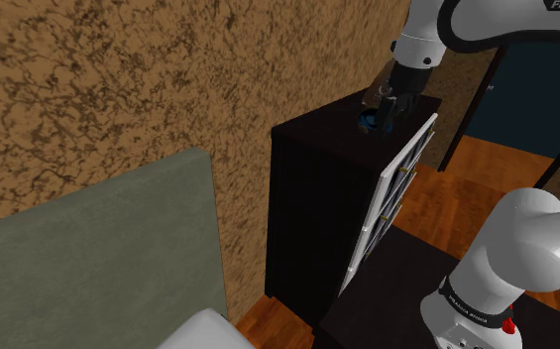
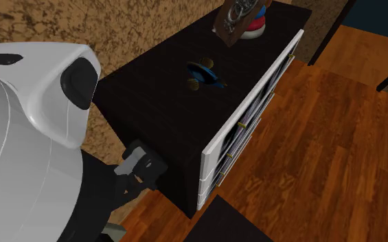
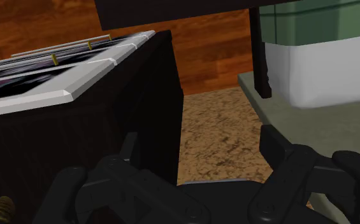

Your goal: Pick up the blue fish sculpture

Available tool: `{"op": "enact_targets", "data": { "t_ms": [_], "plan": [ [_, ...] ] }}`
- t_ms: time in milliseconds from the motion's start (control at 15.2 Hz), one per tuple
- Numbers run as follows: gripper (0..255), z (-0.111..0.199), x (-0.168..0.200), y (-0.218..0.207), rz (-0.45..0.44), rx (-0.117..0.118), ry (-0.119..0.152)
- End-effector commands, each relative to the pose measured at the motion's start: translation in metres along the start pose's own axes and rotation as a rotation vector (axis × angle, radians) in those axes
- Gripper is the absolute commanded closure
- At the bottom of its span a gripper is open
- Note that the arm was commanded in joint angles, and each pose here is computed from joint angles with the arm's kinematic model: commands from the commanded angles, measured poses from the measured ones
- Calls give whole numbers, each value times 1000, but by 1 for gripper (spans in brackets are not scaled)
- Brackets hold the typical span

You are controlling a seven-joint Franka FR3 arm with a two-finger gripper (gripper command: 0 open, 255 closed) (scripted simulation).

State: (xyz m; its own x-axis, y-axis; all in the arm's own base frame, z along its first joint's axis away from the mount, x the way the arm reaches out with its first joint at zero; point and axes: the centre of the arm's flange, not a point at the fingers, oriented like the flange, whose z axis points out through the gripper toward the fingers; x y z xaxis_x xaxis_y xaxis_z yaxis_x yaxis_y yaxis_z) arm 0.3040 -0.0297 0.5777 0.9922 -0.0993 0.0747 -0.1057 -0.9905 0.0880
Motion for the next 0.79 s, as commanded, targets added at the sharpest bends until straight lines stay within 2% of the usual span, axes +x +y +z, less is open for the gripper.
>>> {"op": "enact_targets", "data": {
  "t_ms": [0,726],
  "plan": [
    [0,0,0,0,0,0,0],
    [0,62,41,102,26,-122,77]
  ]
}}
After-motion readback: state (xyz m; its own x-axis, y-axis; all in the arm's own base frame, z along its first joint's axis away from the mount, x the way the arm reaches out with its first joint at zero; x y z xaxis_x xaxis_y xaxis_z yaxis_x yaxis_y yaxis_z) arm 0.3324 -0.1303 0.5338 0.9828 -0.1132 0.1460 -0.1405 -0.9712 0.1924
